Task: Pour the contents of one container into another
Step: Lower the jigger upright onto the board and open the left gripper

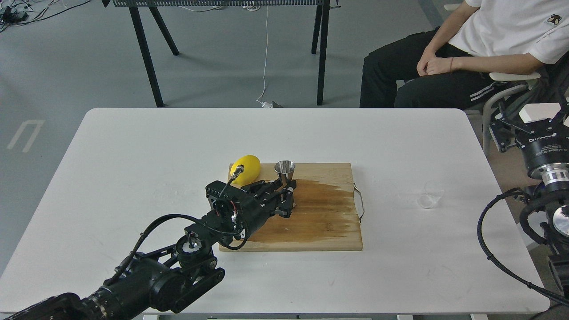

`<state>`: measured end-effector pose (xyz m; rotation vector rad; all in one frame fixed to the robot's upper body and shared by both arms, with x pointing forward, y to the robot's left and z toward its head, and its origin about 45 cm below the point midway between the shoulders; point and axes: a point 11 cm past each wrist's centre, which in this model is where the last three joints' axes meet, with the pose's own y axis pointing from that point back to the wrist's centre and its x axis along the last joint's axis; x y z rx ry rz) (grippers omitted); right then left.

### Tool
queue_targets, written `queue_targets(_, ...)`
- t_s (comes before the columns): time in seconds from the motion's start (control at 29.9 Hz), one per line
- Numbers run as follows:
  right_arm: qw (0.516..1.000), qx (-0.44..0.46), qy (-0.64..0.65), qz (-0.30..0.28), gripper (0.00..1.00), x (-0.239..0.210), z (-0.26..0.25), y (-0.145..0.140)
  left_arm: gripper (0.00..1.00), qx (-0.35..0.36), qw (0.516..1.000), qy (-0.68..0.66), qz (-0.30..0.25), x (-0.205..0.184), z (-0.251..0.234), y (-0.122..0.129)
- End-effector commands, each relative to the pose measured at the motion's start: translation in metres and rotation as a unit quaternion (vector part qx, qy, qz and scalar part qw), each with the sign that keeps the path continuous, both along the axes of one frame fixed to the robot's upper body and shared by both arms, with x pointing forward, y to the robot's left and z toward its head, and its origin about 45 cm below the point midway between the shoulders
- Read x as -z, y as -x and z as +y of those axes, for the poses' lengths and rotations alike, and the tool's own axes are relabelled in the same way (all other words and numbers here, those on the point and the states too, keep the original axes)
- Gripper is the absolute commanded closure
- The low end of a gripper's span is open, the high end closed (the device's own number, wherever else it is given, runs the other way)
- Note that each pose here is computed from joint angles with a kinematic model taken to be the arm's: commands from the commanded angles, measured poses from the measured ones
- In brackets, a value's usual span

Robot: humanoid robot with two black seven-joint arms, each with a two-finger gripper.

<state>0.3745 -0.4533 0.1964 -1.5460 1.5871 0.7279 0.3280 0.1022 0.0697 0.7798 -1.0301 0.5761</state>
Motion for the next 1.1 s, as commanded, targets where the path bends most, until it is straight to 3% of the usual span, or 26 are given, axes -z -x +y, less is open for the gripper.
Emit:
queue_targets(0.0,1.0,0.0,0.0,0.0,0.0,0.0,0.0,0.0,0.67,0.001,1.0,0.001,-0.001,-0.001,-0.002,0.0)
queue_targets(0.13,1.0,0.0,0.0,0.0,0.0,0.0,0.0,0.0,0.67,0.002,1.0,0.003,-0.001,-0.001,-0.003,0.0)
queue_targets(0.27,1.0,0.0,0.0,0.0,0.0,0.0,0.0,0.0,0.52,0.006,1.0,0.008,-0.006,-0.006,-0.005,0.0)
queue_targets(0.6,1.0,0.001,0.0,0.001,0.0,0.001,-0.001,0.0,0.36,0.015,1.0,0.021,-0.01,-0.012,-0.011,0.004)
queue_targets(1.07,1.0,0.001,0.0,0.002,0.0,0.001,-0.001,0.0,0.3,0.009,1.0,0.011,-0.011,-0.001,0.014,0.012)
